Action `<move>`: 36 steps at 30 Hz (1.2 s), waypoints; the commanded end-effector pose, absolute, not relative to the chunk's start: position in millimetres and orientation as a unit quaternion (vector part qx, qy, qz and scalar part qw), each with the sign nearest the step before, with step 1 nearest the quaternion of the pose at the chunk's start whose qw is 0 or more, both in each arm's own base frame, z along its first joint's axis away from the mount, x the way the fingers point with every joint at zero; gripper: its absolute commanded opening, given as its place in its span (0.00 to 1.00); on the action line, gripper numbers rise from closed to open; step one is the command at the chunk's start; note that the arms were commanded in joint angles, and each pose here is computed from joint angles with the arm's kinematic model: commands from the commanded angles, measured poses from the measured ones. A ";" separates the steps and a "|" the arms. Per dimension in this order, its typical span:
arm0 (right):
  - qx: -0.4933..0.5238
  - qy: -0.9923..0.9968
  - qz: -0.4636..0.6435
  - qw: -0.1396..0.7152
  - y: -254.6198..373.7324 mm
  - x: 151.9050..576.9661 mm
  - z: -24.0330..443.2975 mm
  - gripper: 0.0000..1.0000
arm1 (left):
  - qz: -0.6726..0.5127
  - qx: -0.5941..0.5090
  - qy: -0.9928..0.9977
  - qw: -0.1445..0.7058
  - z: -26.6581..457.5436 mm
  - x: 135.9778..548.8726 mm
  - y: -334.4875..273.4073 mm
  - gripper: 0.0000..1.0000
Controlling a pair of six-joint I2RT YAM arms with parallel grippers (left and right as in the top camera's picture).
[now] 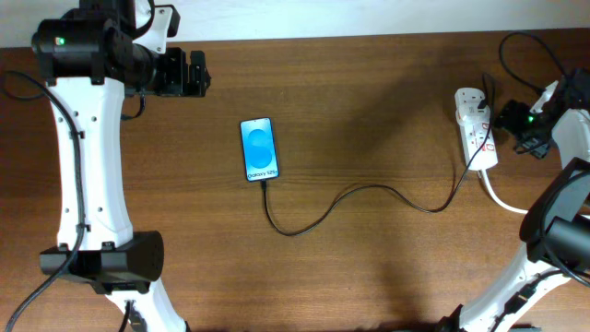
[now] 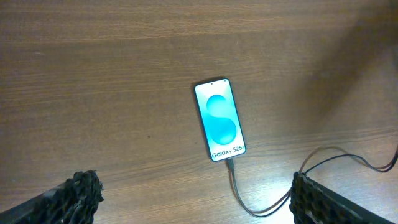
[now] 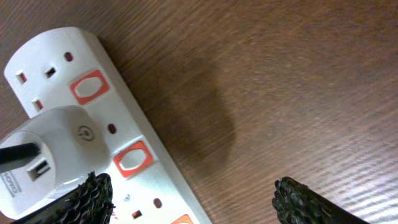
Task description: Plug charger to phone and switch on socket
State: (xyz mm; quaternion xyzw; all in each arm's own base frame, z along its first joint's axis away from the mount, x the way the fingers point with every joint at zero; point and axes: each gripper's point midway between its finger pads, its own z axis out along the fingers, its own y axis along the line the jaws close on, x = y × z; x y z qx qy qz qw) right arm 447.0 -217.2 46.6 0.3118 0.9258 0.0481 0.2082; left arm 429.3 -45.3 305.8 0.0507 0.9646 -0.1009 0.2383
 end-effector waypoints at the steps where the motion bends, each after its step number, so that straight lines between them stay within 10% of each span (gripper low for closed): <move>1: 0.310 0.927 0.039 0.209 -214.8 454.4 41.7 0.85 | -0.104 0.060 0.961 0.249 313.7 426.5 -46.5 0.99; 28: 0.329 0.935 0.062 0.113 -168.0 442.1 -12.1 0.84 | -0.104 0.060 0.961 0.249 313.8 426.5 -46.5 0.99; 36: 0.399 0.886 0.014 0.237 -260.2 406.4 217.5 0.94 | -0.104 0.060 0.961 0.249 313.8 426.5 -46.5 0.99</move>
